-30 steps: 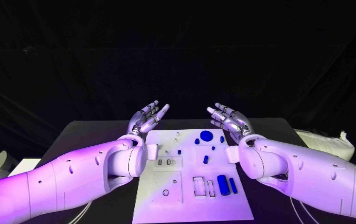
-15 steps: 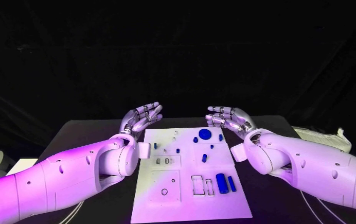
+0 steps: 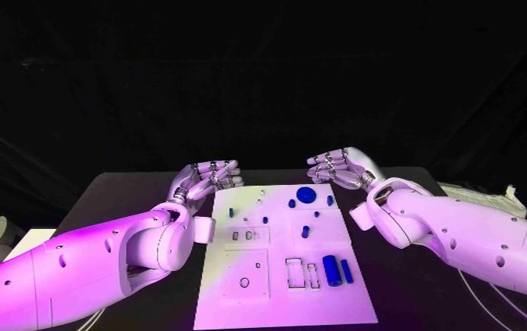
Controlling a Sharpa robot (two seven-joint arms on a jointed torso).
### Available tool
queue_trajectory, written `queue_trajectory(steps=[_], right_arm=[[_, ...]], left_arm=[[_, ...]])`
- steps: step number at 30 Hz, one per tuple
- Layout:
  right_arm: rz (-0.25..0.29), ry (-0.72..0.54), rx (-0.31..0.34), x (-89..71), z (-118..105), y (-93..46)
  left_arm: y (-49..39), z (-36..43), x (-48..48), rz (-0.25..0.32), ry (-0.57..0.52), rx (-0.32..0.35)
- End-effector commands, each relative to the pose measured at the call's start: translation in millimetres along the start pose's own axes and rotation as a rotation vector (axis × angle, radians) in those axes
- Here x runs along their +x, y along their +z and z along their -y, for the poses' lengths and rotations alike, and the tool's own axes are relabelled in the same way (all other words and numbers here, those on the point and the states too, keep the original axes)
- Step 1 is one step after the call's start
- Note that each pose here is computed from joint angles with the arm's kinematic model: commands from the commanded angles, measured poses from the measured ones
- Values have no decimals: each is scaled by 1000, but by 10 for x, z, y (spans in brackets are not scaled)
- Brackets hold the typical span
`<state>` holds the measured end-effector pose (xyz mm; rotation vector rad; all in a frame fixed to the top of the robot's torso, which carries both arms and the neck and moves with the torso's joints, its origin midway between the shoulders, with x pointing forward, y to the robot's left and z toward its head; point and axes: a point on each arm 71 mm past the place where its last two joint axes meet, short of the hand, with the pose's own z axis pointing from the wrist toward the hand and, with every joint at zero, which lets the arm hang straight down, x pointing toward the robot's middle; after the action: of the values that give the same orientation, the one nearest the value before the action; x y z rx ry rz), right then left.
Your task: Assemble the parts on the task board
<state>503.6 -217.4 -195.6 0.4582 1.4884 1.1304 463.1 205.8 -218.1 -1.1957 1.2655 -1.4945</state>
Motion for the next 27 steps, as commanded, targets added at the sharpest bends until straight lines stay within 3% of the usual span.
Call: queue_trajectory(steps=[1,7,13,27], right_arm=[[-113,-262,-84,27,-81,20],[-196,-556,-93,2,-164,70],[-206,-733,-91,-29,-275,105],[-222,-923,-56,-59,-419,202]], left_arm=[[-58,53,71,-64,-45,-1],[-181,139,166,-90,-114,-26],[-264,205,273,-105,-161,-37],[-336,351,345,-128,-181,-28]])
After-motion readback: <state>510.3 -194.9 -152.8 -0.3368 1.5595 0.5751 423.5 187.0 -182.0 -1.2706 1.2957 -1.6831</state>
